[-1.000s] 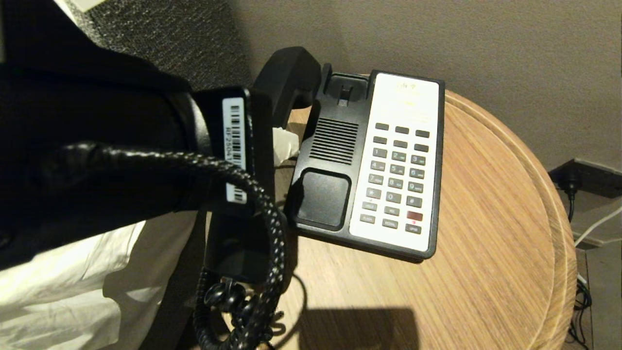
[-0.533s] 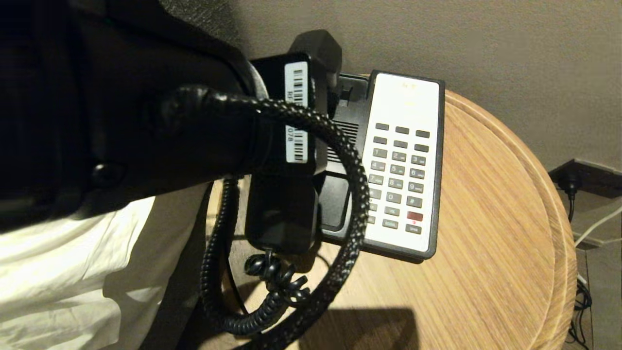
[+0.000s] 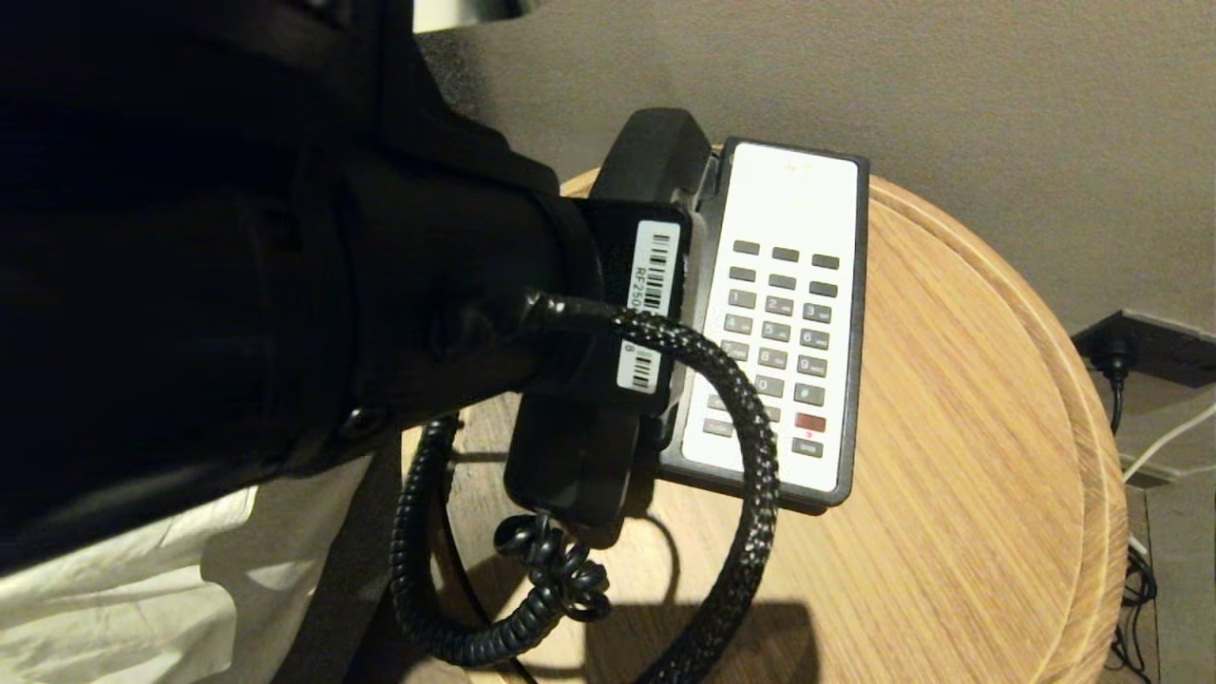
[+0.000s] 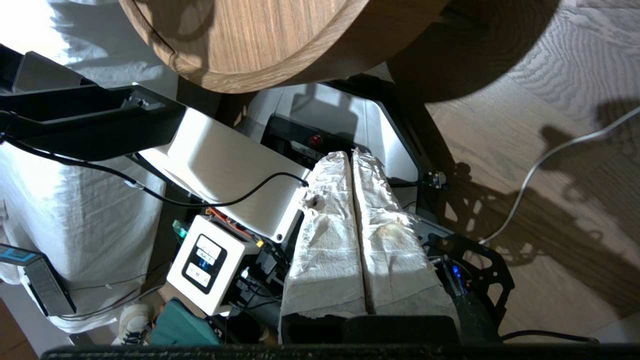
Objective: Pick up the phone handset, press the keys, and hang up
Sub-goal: Put the handset back
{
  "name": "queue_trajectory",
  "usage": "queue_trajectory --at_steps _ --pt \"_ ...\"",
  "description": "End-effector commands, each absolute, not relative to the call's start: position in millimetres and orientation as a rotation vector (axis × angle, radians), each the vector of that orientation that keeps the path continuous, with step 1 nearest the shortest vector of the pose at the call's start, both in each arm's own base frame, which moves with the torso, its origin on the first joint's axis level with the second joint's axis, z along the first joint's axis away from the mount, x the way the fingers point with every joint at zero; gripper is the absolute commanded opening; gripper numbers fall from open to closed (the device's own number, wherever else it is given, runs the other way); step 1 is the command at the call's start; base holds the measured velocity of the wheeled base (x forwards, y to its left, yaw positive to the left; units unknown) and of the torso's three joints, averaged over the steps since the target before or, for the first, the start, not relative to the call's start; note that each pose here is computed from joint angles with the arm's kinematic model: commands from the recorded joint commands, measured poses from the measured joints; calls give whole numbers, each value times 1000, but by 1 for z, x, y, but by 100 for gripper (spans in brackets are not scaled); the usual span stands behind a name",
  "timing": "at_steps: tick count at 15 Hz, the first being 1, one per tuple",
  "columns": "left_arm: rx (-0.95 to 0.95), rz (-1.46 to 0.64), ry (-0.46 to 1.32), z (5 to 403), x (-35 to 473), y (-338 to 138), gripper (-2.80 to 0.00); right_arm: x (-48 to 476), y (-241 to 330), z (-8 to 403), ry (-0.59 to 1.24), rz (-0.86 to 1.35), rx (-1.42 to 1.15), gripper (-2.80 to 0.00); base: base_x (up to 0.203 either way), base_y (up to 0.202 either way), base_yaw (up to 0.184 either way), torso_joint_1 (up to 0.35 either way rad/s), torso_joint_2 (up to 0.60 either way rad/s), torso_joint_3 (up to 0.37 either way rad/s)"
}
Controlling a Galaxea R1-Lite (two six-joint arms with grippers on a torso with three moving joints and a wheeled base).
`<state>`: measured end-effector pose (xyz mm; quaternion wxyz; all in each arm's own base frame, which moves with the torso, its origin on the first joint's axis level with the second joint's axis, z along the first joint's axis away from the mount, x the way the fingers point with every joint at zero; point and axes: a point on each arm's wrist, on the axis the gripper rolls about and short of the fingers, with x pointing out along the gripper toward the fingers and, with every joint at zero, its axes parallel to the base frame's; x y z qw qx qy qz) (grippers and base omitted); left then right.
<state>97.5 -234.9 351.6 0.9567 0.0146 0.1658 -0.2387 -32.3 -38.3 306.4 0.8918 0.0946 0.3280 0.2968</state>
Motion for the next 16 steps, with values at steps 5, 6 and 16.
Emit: queue_trajectory --at_steps 5,6,16 --pt "51 -463 340 348 104 -242 -280 -34 -40 305 684 609 200 -280 0 0 0 0 0 0" --pt "48 -451 338 349 108 -242 -280 -35 -40 305 684 606 202 -280 0 0 0 0 0 0" --pt "-8 -440 300 373 118 -241 -280 -38 -43 294 698 597 195 -280 0 0 0 0 0 0"
